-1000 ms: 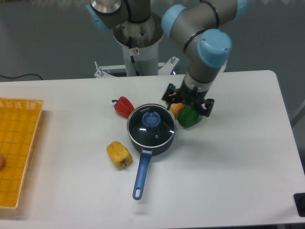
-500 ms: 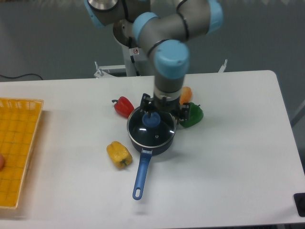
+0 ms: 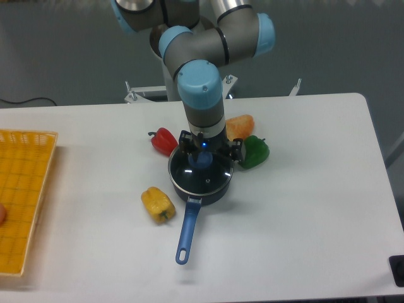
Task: Open the lid
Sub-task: 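Close the gripper around the blue knob of the glass lid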
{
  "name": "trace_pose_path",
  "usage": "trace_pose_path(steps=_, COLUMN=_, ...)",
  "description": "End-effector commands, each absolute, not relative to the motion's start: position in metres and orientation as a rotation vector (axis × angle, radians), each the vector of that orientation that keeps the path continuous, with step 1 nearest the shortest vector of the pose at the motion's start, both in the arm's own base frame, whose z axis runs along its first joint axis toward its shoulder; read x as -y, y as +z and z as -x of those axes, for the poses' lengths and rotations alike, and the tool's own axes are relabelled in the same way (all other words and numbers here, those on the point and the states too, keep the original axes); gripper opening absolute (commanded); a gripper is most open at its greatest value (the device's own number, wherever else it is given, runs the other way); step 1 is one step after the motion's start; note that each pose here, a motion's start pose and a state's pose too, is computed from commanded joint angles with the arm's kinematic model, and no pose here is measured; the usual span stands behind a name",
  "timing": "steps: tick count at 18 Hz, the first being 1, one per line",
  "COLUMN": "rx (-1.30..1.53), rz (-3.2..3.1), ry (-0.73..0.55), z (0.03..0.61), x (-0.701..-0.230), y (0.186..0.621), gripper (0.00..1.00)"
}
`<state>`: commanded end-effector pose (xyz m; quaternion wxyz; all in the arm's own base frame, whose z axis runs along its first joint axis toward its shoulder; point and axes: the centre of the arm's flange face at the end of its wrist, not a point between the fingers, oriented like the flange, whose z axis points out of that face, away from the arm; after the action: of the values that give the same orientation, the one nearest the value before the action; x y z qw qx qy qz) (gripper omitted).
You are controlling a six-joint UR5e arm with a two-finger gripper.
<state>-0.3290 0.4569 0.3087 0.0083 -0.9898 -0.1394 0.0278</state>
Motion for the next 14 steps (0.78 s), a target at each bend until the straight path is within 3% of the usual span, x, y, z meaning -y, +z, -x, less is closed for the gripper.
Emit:
trace_pose_path(steps=3, rx=0.447, rz=3.068, ry=0.025, z=0.3293, x=-0.4566, y=0.3086, gripper=1.0)
trace_pose_path(steps=14, rx=0.423, rz=3.081, ry=0.02, z=0.323, x=-0.4583, y=0.3062, gripper=1.0)
